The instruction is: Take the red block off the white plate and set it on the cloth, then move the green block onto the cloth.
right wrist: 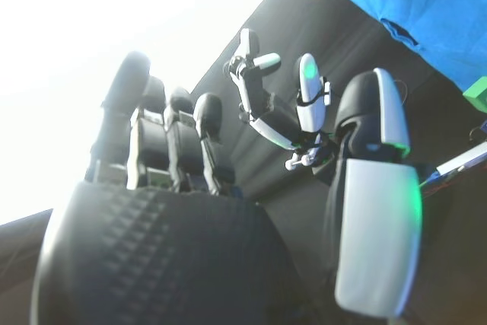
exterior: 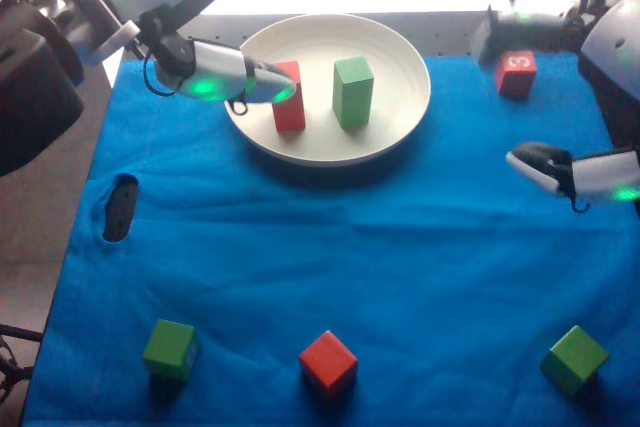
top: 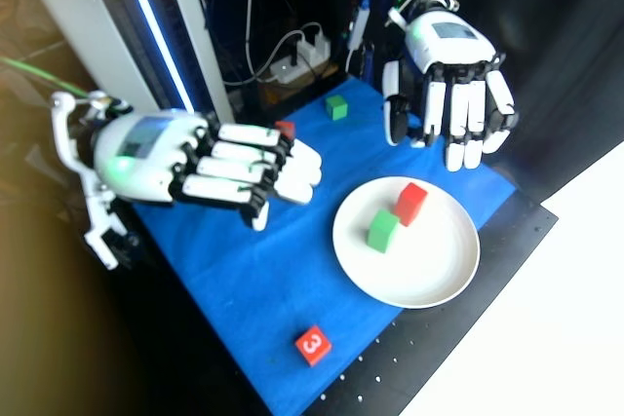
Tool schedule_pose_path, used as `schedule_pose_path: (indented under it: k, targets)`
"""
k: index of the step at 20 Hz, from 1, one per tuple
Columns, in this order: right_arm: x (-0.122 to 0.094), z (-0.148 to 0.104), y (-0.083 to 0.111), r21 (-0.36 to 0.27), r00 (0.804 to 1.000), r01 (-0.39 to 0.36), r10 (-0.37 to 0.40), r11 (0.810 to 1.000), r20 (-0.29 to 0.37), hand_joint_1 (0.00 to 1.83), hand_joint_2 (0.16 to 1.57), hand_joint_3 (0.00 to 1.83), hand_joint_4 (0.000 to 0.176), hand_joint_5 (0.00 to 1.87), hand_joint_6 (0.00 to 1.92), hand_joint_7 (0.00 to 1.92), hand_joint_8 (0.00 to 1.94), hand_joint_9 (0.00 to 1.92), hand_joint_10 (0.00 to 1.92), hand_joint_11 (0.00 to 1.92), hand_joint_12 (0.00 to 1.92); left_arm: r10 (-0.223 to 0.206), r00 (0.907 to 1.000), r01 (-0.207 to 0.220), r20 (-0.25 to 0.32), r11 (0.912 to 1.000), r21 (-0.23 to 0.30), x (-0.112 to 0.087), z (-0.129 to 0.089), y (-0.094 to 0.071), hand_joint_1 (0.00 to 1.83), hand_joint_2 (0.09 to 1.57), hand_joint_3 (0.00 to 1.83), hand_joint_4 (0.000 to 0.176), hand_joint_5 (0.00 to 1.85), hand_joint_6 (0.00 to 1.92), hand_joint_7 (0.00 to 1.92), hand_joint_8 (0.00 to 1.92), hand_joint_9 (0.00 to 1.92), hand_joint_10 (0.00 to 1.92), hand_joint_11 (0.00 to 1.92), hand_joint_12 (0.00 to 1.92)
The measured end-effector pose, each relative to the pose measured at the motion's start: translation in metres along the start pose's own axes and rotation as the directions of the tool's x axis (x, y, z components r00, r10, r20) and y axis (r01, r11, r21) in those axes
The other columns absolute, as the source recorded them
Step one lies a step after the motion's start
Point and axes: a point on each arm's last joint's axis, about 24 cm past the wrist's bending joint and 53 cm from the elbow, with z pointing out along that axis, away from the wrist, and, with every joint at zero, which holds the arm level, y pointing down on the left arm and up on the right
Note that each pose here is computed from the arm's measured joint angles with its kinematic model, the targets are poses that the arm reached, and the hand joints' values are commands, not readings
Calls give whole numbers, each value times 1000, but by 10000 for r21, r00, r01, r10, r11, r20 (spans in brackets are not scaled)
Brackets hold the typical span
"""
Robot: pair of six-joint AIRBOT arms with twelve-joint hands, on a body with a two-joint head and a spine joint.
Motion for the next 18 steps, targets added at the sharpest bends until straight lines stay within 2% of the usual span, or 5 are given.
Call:
schedule_pose_path:
  k: [2, 4, 6, 10, 18]
  targets:
    - [2, 0, 0, 15, 10000, -10, 10, 10000, -50, 945, 709, 469, 0, 646, 876, 584, 1041, 506, 1236, 323, 1700, -11, 10000, 11, -38, 10000, 2, 1, 0, 0, 687, 962, 4, 55, 420, 100, 267, 10, 87, 148, 0, 533]
    - [1, 0, 0, -11, 10000, -16, 16, 10000, 0, 985, 755, 393, 0, 665, 817, 615, 989, 522, 1195, 314, 1684, -1, 9999, 2, -118, 10000, 29, 4, 1, -2, 692, 952, 0, 58, 433, 63, 255, 14, 119, 100, 0, 696]
    - [1, 0, 0, -8, 10000, -16, 16, 10000, -7, 959, 773, 385, 0, 714, 764, 671, 905, 557, 1138, 338, 1685, 16, 9999, -16, -171, 10000, -29, 6, 2, 1, 698, 938, 0, 109, 426, 31, 362, 17, 266, 194, 0, 1226]
    - [1, 0, 1, -11, 10000, -30, 30, 10000, -14, 1076, 758, 357, 0, 701, 856, 648, 1013, 536, 1265, 341, 1742, -247, 9968, 215, -764, 9989, -414, 26, 20, 16, 873, 921, 1, 0, 494, 12, 482, 22, 266, 673, 0, 1580]
    - [1, 0, 1, -12, 10000, -26, 26, 10000, -6, 1139, 766, 305, 0, 692, 815, 600, 1102, 483, 1369, 303, 1811, -469, 9758, 304, -2138, 9963, -798, 69, 32, 26, 1068, 897, 0, 20, 557, 15, 561, 51, 299, 971, 128, 1578]
